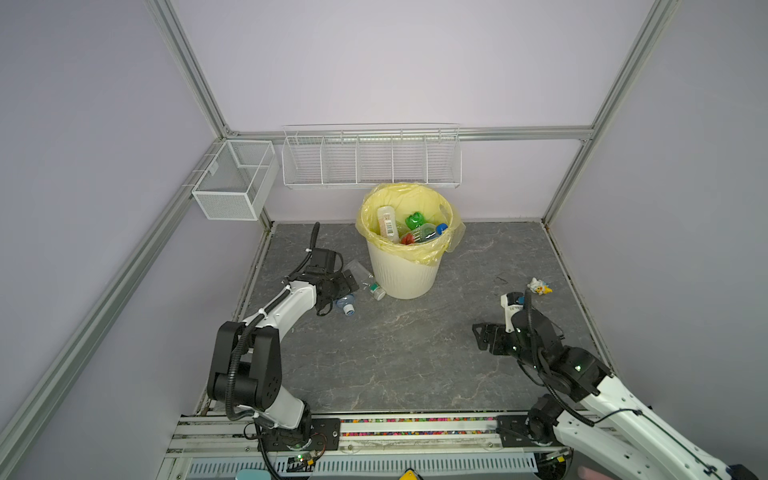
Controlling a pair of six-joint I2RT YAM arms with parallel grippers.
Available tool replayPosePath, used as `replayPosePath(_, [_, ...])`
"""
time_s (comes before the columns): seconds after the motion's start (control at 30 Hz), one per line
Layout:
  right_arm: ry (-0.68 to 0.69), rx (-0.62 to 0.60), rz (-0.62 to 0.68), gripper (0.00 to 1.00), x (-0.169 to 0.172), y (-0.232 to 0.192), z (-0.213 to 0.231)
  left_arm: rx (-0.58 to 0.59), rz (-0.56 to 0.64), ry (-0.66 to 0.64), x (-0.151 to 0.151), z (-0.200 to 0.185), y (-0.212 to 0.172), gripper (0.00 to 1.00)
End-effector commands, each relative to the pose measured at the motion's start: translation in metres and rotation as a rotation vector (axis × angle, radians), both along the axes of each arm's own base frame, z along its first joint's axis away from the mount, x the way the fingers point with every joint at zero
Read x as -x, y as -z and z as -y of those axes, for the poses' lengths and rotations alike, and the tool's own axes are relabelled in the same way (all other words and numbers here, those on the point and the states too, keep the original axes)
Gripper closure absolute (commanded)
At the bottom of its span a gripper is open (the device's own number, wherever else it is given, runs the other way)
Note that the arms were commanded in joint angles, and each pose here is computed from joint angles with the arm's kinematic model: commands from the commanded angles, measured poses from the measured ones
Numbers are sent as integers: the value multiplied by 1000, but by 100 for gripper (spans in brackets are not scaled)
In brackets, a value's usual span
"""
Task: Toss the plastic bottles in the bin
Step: 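Lower the left gripper back toward the blue-labelled water bottle, then close the left gripper around the blue-labelled water bottle's neck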
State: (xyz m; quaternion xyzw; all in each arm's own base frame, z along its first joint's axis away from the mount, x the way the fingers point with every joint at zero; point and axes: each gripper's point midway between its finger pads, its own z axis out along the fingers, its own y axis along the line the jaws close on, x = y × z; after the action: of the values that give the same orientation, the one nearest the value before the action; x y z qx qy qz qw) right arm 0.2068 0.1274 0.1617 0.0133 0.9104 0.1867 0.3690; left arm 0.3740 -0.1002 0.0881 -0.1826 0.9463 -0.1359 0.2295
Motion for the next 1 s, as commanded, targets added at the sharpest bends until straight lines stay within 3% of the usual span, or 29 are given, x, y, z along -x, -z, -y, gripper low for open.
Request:
replayPosePath(0.0, [16, 20, -14, 12, 1, 7, 4, -1, 1, 13, -6, 1, 0, 1])
replayPosePath(0.6, [7, 26, -22, 12, -3, 10, -1, -24, -27, -4, -16, -2, 27, 3])
replayPosePath(0.97, [7, 43, -26, 12, -8, 12, -4, -30, 1, -7, -24, -2, 30, 9])
